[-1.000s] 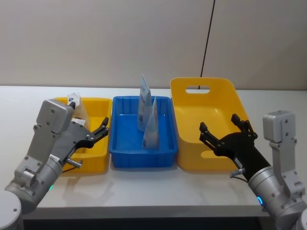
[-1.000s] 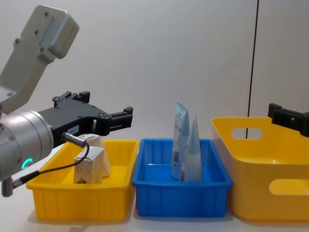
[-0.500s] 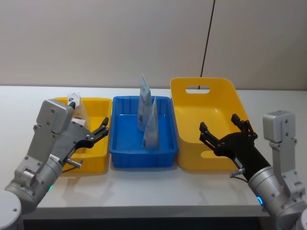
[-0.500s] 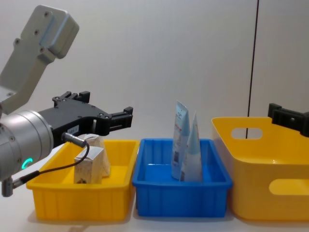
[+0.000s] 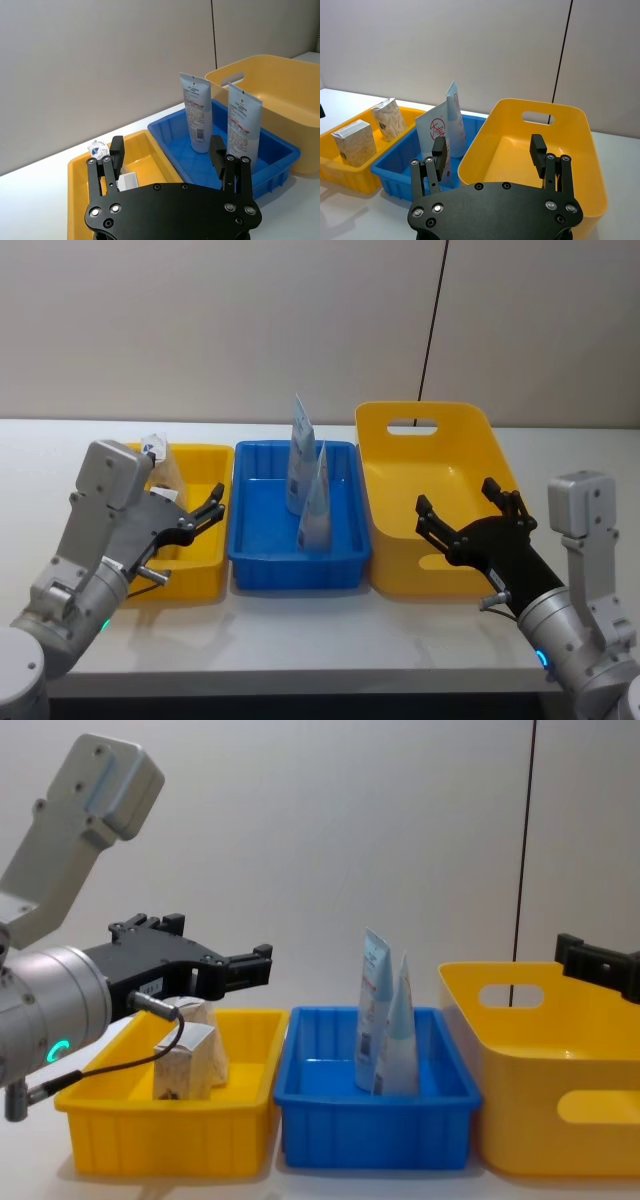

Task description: Bimanual collaborative sorting of washing and personal care products

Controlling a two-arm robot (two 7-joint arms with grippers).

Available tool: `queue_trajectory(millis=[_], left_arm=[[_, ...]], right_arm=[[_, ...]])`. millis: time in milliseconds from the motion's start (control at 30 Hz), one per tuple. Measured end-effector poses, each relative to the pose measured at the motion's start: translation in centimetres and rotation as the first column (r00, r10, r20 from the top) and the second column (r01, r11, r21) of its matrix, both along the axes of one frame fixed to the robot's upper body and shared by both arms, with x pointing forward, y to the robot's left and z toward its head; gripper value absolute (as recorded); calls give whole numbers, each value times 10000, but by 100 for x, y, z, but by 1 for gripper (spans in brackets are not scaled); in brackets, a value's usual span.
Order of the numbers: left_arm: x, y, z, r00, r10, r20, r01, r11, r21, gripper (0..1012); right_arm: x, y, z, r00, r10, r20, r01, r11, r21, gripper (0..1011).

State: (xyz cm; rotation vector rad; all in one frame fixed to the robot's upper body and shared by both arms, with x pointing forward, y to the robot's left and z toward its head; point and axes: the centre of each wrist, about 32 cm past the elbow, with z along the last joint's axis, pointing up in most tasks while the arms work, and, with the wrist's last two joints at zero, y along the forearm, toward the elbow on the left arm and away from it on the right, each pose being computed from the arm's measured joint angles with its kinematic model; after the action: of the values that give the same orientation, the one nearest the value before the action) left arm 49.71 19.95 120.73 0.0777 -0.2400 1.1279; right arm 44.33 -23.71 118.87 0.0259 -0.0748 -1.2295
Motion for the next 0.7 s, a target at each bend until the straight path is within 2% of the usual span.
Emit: queue_trajectory(millis=[467,633,700], left_arm=[[149,-95,107,9947,633,-805,-640,9979,-58,1001],[195,-139,140,9896,965,-1065,-963,9953,74,1001],[209,-150,152,9867,1125,-1175,-1109,9936,204,1001]], right_arm=[[0,0,0,10000,0,1,0,10000,0,1002],[0,0,0,10000,0,1,0,10000,0,1002],[0,0,0,10000,0,1,0,10000,0,1002]])
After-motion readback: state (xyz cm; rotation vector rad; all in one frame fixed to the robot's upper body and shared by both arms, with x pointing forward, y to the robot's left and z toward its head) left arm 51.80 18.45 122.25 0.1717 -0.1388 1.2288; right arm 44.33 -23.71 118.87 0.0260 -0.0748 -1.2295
